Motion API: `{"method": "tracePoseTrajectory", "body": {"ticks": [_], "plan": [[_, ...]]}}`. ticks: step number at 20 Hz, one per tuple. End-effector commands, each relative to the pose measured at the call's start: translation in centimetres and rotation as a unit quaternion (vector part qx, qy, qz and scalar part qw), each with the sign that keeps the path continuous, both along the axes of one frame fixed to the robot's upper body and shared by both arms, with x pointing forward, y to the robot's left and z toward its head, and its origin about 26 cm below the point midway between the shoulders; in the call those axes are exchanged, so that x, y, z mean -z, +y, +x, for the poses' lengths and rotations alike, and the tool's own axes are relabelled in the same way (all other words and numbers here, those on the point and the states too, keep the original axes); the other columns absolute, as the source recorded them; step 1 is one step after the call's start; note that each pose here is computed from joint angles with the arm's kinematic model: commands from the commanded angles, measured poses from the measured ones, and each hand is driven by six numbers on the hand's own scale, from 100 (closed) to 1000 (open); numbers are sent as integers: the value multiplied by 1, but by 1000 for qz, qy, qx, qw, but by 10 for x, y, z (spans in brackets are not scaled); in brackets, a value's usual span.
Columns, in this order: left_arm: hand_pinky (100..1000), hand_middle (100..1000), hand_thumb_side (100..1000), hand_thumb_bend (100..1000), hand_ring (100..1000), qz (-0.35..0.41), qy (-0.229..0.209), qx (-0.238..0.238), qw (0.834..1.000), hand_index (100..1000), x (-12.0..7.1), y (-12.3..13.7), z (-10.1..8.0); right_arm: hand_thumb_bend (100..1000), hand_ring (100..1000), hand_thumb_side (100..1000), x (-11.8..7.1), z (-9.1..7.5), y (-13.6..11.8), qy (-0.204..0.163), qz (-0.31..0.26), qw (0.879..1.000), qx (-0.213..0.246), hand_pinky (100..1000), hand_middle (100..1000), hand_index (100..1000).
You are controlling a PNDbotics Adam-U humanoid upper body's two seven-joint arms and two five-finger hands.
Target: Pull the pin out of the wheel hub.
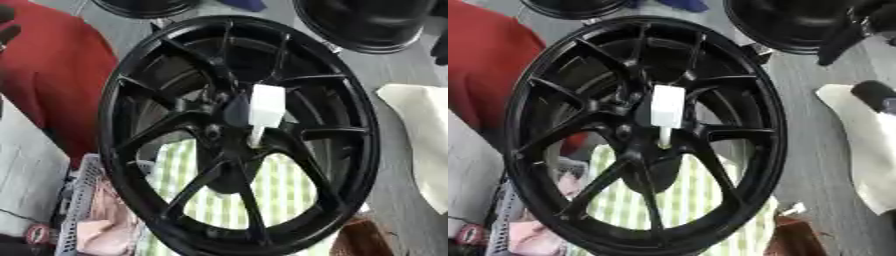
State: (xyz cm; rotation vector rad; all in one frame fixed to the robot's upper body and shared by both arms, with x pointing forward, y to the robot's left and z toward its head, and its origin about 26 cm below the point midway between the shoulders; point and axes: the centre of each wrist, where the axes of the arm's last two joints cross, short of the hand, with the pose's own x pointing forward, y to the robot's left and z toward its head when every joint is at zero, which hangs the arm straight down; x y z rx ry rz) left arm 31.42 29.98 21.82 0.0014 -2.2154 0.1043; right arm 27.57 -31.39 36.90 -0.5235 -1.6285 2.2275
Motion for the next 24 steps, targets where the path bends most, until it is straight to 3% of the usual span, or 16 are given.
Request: {"method": "tracePoseTrajectory", "body": {"ticks": [1,10,24], "plan": [[848,593,529,150,777,17,-13,3,1000,772,-10,2,-2,100,788,369,-10,-5,5,5,-52,998,-22,813,755,797],[849,593,529,150,777,18,-11,9,1000,772,-10,0,-1,100,787,354,-7,0,24,-5,-74,996,-53,808,753,797],[849,594,530,151,777,16,-6,12,1000,771,-8,-1,0,165,769,352,-2,8,70,-17,2,999,-38,790,734,785]]}}
